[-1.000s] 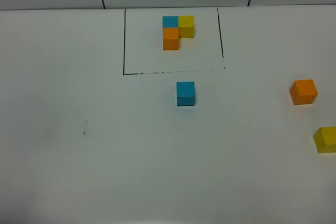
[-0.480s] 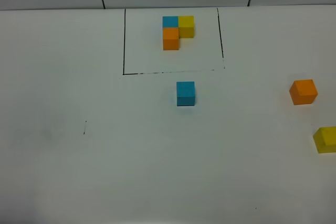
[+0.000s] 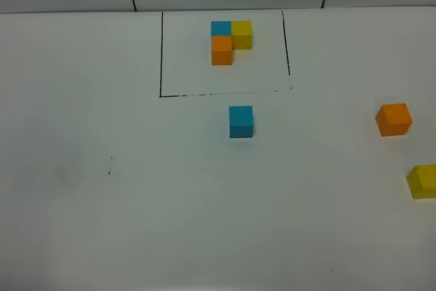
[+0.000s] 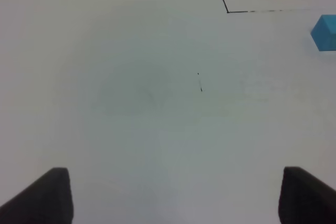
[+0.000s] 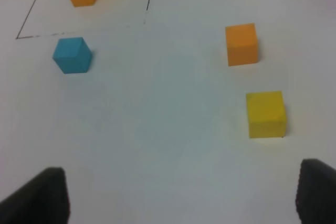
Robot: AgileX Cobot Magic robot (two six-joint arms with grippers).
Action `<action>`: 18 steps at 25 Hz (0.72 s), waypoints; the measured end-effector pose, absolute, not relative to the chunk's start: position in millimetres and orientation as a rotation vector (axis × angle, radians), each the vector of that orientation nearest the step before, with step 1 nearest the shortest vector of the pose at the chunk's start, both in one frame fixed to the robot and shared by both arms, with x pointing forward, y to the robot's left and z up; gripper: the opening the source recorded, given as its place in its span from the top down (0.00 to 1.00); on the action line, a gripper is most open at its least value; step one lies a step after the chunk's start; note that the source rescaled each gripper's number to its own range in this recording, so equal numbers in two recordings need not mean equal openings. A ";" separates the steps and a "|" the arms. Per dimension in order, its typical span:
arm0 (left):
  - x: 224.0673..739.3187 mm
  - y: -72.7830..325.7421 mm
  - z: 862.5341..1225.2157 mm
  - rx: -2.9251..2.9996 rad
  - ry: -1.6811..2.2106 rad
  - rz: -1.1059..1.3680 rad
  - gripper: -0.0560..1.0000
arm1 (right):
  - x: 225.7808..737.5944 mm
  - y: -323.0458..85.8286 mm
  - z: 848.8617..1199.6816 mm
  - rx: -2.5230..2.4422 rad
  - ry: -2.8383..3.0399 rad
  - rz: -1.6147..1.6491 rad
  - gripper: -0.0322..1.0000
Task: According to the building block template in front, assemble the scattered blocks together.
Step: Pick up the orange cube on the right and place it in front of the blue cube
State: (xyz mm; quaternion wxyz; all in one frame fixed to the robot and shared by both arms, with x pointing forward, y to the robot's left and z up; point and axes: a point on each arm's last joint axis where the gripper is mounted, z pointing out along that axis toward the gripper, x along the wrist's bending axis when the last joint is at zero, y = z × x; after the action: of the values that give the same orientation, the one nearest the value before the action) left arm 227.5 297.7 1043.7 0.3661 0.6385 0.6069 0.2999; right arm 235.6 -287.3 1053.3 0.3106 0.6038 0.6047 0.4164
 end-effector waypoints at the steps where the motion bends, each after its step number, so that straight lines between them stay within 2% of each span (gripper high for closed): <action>1: 227.5 297.7 1043.7 1.641 1.560 0.771 0.29 | 235.6 -287.3 1053.3 1.594 1.597 1.099 0.25; 18: 227.5 297.7 1043.7 1.640 1.561 0.770 0.29 | 235.6 -287.4 1053.4 1.600 1.591 1.102 0.25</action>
State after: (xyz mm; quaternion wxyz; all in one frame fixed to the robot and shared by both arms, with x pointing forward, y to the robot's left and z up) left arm 227.5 297.7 1043.7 0.3662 0.6382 0.6072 0.2998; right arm 235.6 -287.4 1053.4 0.3100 0.6056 0.6024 0.4173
